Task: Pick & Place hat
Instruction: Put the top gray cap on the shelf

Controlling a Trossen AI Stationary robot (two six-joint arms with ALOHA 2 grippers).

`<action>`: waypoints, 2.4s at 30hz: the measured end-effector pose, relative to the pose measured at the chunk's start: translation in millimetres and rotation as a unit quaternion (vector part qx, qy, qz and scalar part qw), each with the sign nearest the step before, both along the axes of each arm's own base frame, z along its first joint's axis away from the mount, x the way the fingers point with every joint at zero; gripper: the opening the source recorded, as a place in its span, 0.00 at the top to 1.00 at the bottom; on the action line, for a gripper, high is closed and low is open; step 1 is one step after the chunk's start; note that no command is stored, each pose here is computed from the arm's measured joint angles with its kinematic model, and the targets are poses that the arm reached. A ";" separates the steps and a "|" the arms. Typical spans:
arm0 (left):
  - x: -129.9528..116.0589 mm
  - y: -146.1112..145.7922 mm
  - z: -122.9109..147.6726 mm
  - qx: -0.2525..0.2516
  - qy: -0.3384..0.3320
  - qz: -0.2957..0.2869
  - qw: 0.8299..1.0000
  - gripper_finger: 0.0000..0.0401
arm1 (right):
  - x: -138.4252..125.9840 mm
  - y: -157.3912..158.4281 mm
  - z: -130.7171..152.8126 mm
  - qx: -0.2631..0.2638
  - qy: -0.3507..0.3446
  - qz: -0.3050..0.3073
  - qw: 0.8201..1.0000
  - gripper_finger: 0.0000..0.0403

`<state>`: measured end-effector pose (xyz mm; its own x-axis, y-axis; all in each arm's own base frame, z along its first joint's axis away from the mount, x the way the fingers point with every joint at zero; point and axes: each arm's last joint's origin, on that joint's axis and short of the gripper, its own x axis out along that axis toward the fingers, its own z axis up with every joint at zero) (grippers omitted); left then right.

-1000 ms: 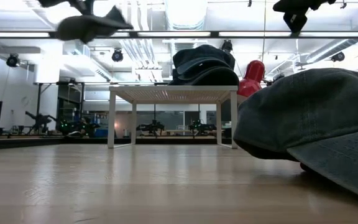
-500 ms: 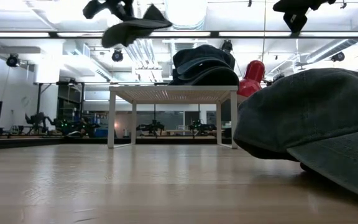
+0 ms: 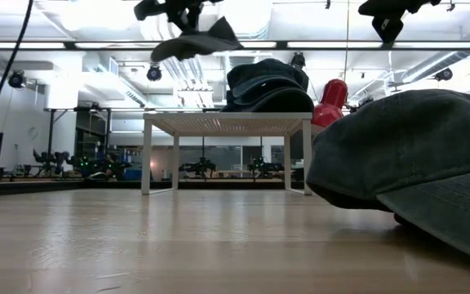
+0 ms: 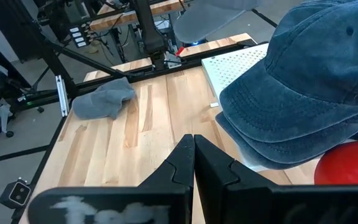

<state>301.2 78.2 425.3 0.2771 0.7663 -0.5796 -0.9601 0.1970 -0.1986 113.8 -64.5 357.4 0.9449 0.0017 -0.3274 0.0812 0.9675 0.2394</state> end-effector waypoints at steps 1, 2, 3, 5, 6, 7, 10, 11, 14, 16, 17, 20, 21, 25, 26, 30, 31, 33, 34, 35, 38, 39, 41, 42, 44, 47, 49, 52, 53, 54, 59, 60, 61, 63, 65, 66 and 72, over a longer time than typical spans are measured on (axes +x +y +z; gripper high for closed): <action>-0.9 0.2 1.3 -0.001 0.006 0.016 1.000 1.00 | 0.0 0.0 0.1 0.000 0.000 0.000 1.000 0.98; -2.4 0.3 2.8 -0.001 0.010 0.033 0.999 1.00 | 0.0 0.0 0.0 0.000 0.000 0.000 1.000 0.98; -4.0 0.3 4.4 -0.002 0.008 0.049 0.999 1.00 | 0.0 0.0 0.0 0.000 0.000 0.000 1.000 0.98; -5.1 1.1 5.4 -0.006 0.000 0.076 0.997 1.00 | 0.0 0.0 0.1 -0.003 0.000 0.001 1.000 0.98; -4.5 1.9 4.6 -0.006 -0.004 0.084 0.996 1.00 | 0.1 0.0 -0.1 -0.005 0.000 0.002 1.000 0.98; -3.2 2.5 2.9 -0.009 -0.007 0.091 0.996 1.00 | 0.0 0.0 0.0 -0.007 0.000 0.003 1.000 0.98; 2.6 7.6 -8.1 -0.015 -0.002 0.109 0.994 0.99 | 0.0 0.0 0.1 -0.009 0.000 0.003 1.000 0.98; 4.7 10.1 -12.5 -0.019 0.001 0.116 0.993 0.99 | 0.0 0.0 0.0 -0.009 0.000 0.003 1.000 0.98; 11.7 21.4 -27.7 -0.027 0.016 0.139 0.990 0.98 | 0.0 0.0 -0.1 -0.009 0.000 0.003 1.000 0.98; 15.6 29.1 -36.8 -0.039 0.026 0.149 0.988 0.98 | 0.0 0.0 0.0 -0.009 0.000 0.003 1.000 0.98; 16.7 32.7 -40.5 -0.044 0.030 0.154 0.987 0.98 | 0.0 0.0 -0.1 -0.009 0.000 0.003 1.000 0.98; 17.6 41.9 -47.4 -0.057 0.035 0.166 0.984 0.99 | 0.0 0.0 0.0 -0.009 0.000 0.003 1.000 0.98; 17.0 44.7 -48.9 -0.059 0.035 0.170 0.983 0.99 | 0.0 0.0 -0.1 -0.009 0.000 0.003 1.000 0.98; 14.4 52.6 -54.3 -0.071 0.041 0.180 0.980 0.98 | 0.0 0.0 -0.1 -0.009 0.001 0.003 1.000 0.98; 14.0 53.7 -55.4 -0.074 0.043 0.180 0.980 0.98 | 0.0 0.0 -0.1 -0.010 0.001 0.004 1.000 0.98; 16.0 54.6 -64.0 -0.079 0.047 0.179 0.980 0.98 | 0.0 0.0 -0.1 -0.011 0.000 0.004 1.000 0.98; 17.0 54.9 -67.9 -0.080 0.049 0.179 0.979 0.98 | 0.0 0.0 0.0 -0.011 0.000 0.004 1.000 0.98; 19.1 55.5 -74.8 -0.083 0.050 0.178 0.979 0.98 | 0.0 0.0 -0.1 -0.011 0.000 0.004 1.000 0.98; 19.9 56.2 -77.7 -0.083 0.050 0.178 0.979 0.98 | 0.0 0.0 0.0 -0.012 0.000 0.004 1.000 0.98; 20.6 57.3 -80.2 -0.083 0.049 0.178 0.979 0.98 | 0.0 0.0 0.0 -0.011 0.000 0.004 1.000 0.98; 22.3 60.3 -85.8 -0.089 0.052 0.168 0.980 0.98 | 0.0 0.0 0.0 -0.011 0.000 0.004 1.000 0.98; 23.1 61.3 -87.2 -0.092 0.051 0.164 0.981 0.98 | 0.0 0.0 -0.1 -0.011 0.000 0.004 1.000 0.98; 26.0 62.2 -89.0 -0.089 0.042 0.158 0.982 0.98 | 0.0 0.0 0.0 -0.011 0.000 0.004 1.000 0.98; 27.3 62.5 -88.9 -0.088 0.039 0.153 0.983 0.98 | 0.0 0.0 -0.1 -0.010 0.001 0.004 1.000 0.98; 29.9 63.3 -88.0 -0.084 0.032 0.144 0.985 0.98 | 0.0 0.0 -0.1 -0.010 0.001 0.004 1.000 0.98; 30.4 63.6 -87.6 -0.083 0.034 0.139 0.986 0.98 | 0.0 0.0 -0.1 -0.008 0.001 0.003 1.000 0.98; 30.4 63.8 -87.9 -0.089 0.032 0.137 0.986 0.98 | 0.0 0.0 -0.2 -0.008 0.001 0.003 1.000 0.98; 30.6 63.7 -88.0 -0.093 0.031 0.135 0.986 0.97 | -0.1 0.1 -0.2 -0.007 0.001 0.003 1.000 0.98; 30.7 63.5 -88.0 -0.095 0.031 0.133 0.986 0.96 | 0.0 0.0 -0.3 -0.006 0.001 0.003 1.000 0.98; 30.9 63.4 -88.1 -0.097 0.033 0.130 0.986 0.96 | 0.0 0.0 -0.2 -0.006 0.001 0.003 1.000 0.98; 31.5 62.9 -88.6 -0.107 0.037 0.118 0.987 0.93 | 0.0 0.0 -0.2 -0.006 0.001 0.003 1.000 0.98; 31.6 62.6 -88.7 -0.107 0.039 0.115 0.987 0.93 | 0.0 0.0 -0.2 -0.006 0.001 0.002 1.000 0.98; 31.7 62.4 -88.7 -0.107 0.042 0.112 0.987 0.93 | 0.0 0.0 -0.3 -0.006 0.001 0.003 1.000 0.98; 31.8 62.3 -88.8 -0.109 0.044 0.108 0.987 0.93 | 0.0 0.0 -0.2 -0.006 0.001 0.003 1.000 0.98; 31.8 62.3 -88.8 -0.109 0.047 0.104 0.987 0.93 | 0.0 0.0 -0.2 -0.006 0.001 0.003 1.000 0.98; 31.9 62.3 -88.8 -0.109 0.050 0.102 0.988 0.93 | 0.0 0.0 -0.3 -0.006 0.001 0.002 1.000 0.98; 32.5 60.6 -88.9 -0.112 0.057 0.090 0.988 0.87 | 0.0 0.0 -0.3 -0.006 0.001 0.002 1.000 0.98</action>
